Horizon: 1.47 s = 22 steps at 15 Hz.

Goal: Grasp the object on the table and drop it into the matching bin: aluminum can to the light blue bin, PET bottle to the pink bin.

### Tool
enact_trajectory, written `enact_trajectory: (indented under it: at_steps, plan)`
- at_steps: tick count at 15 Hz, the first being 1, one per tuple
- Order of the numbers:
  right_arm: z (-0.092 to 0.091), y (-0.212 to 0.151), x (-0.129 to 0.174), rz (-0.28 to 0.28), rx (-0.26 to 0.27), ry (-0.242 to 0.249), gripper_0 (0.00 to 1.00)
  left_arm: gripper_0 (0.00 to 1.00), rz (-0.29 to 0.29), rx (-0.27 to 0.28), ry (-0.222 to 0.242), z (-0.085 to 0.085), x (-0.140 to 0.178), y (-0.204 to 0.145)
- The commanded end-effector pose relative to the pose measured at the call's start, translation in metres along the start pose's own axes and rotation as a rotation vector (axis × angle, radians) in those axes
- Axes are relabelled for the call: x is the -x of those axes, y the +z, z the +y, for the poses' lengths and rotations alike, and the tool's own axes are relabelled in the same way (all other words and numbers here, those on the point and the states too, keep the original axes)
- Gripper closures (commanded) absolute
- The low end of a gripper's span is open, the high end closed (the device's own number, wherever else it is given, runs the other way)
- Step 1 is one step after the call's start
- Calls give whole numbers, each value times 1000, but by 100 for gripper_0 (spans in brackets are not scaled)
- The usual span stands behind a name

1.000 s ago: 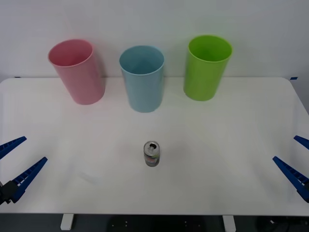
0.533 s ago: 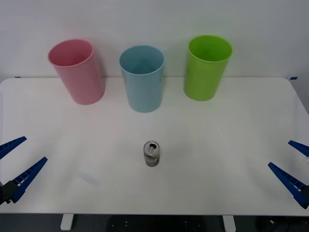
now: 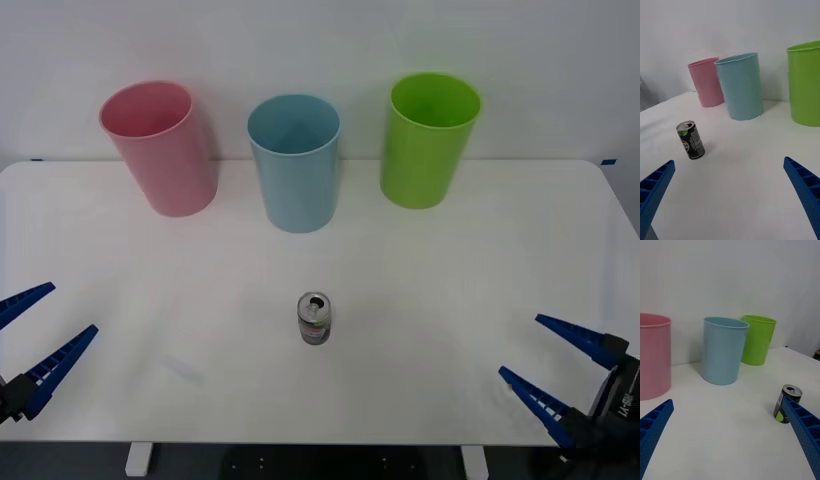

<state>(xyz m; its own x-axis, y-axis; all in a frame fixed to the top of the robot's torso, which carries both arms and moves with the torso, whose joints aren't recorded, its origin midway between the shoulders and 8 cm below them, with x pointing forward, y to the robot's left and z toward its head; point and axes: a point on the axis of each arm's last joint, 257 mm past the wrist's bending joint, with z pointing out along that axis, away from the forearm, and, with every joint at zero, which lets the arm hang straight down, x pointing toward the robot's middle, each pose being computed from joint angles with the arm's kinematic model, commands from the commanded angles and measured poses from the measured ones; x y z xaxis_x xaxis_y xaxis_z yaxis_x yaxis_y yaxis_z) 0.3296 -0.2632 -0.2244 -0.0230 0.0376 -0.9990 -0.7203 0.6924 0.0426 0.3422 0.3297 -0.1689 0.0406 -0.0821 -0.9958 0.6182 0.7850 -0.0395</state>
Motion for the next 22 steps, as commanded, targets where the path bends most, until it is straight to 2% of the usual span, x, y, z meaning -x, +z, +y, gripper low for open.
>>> enact_trajectory:
  at_steps: [1, 3, 8, 11, 16, 18, 21, 22]
  plan:
    - [8, 13, -21, 15, 29, -26, 0, 0, 0, 0, 0, 0, 0, 0]
    - [15, 23, -38, 26, 50, -25, 0, 0, 0, 0, 0, 0, 0, 0]
    - [35, 55, -68, 52, 101, 17, 0, 0, 0, 0, 0, 0, 0, 0]
    - [46, 78, -77, 58, 101, 33, 0, 0, 0, 0, 0, 0, 0, 0]
    - [60, 120, -79, 39, 92, 27, 0, 0, 0, 0, 0, 0, 0, 0]
    - [67, 138, -81, 36, 86, 21, 0, 0, 0, 0, 0, 0, 0, 0]
    - [70, 159, -80, 28, 63, -54, 0, 0, 0, 0, 0, 0, 0, 0]
    - [72, 164, -82, 31, 57, -59, 0, 0, 0, 0, 0, 0, 0, 0]
